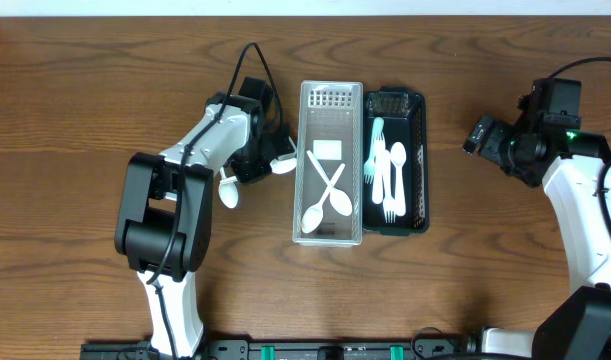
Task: Pack container
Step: 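Move the spoon over the white tray and release it, then grasp the last white spoon with the left gripper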
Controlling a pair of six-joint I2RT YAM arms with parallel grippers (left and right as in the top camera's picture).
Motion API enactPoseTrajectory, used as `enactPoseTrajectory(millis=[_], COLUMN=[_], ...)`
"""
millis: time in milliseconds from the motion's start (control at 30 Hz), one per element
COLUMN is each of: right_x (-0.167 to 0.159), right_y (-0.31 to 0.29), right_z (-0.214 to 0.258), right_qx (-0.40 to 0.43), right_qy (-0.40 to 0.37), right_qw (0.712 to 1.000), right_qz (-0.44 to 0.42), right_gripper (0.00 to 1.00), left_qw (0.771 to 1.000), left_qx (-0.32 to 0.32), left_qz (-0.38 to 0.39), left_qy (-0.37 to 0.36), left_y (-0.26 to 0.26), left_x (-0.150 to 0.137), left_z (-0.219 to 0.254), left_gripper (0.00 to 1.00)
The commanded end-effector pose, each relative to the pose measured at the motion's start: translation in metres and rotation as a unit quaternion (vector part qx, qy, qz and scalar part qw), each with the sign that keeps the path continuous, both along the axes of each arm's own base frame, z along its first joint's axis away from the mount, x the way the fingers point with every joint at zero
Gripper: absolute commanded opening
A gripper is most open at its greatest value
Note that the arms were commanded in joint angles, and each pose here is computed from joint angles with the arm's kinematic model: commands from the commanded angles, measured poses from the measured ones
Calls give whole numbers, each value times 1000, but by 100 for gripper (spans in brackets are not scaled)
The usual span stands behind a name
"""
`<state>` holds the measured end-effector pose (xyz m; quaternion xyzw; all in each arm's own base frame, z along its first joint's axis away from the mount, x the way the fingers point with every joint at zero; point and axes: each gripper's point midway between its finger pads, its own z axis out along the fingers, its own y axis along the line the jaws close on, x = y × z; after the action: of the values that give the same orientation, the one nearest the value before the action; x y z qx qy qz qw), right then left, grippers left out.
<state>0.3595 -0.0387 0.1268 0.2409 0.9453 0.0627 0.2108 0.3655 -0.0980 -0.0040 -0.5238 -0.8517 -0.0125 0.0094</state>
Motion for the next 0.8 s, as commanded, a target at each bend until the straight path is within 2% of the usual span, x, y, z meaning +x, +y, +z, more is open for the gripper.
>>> enactPoseTrajectory(millis=[0,33,267,433,667,767], right_x=[1,0,-1,-1,-1,0], right_y=[3,3,3,3,3,3], right_z=[0,0,-1,-1,0,0], right_qx=[2,2,2,3,2,2], right_qy=[2,2,6,6,4,3], right_qw=[1000,1000,1000,1000,1000,1000], right_qz=[0,0,0,0,0,0], right_gripper=[99,99,99,99,99,99], left_qw=[1000,1000,998,984,948,934], left_qx=[-11,-11,0,53,-43,-112], left_qz=[0,3,63,136,213,249], left_qy=[26,26,12,-101,-231,-231], left_y=[-1,-1,2,27,-3,-39], left_x=[-10,-10,-8,17,19,4], left_z=[-14,-14,4,65,166,187], left_gripper=[11,6,6,6,6,6])
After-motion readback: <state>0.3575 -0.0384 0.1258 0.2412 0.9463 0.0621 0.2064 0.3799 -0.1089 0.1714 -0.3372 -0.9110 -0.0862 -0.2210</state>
